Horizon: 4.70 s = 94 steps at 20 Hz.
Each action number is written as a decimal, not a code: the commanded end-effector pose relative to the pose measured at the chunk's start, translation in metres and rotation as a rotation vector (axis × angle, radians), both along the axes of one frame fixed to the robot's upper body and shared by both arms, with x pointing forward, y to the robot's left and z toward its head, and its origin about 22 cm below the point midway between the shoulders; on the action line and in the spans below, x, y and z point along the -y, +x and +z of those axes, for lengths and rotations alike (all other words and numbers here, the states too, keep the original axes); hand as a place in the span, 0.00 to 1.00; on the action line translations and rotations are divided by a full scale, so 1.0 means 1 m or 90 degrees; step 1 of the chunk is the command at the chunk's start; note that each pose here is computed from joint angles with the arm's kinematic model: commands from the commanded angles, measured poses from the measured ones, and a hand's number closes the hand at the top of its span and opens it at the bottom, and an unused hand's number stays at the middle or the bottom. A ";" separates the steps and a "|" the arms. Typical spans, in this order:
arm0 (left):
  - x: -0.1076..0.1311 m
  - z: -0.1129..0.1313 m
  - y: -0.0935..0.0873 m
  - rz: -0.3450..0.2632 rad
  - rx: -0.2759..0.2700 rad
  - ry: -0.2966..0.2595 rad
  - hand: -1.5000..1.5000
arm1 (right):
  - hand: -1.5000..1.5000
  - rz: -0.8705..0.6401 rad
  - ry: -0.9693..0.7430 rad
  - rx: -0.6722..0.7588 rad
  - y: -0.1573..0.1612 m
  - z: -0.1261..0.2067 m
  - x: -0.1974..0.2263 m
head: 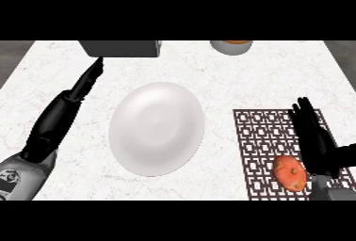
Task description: Pick the squash from the placemat and place it in the plate
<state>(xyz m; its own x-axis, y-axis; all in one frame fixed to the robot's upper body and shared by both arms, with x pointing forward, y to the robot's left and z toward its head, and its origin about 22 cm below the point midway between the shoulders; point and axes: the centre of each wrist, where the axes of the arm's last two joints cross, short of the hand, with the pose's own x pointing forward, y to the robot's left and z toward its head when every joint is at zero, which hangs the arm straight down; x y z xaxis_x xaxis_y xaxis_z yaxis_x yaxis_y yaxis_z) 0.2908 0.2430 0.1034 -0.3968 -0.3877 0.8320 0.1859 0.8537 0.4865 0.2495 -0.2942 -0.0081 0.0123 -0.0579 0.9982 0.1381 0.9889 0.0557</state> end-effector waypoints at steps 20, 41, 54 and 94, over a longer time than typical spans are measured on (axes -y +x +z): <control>-0.042 -0.005 -0.004 0.160 -0.088 -0.166 0.50 | 0.00 0.248 -0.232 0.286 -0.066 0.016 -0.082; -0.033 -0.001 0.007 0.145 -0.095 -0.169 0.50 | 0.00 0.395 -0.855 -0.199 -0.081 0.174 -0.035; -0.034 -0.019 0.005 0.135 -0.102 -0.161 0.50 | 0.00 0.336 -0.934 -0.302 -0.054 0.122 -0.065; -0.051 0.000 0.014 0.141 -0.097 -0.161 0.50 | 1.00 0.124 -0.987 -0.186 0.041 0.058 0.060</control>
<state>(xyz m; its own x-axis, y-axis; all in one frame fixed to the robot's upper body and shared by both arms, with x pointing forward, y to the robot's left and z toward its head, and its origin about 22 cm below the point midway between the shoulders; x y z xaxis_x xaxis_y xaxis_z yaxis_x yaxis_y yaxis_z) 0.2995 0.2831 0.1030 -0.1937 -0.2249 0.9549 0.0350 0.9712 0.2359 0.2725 -0.3108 0.0436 0.0360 0.9980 0.0526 -0.2314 0.0595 -0.9710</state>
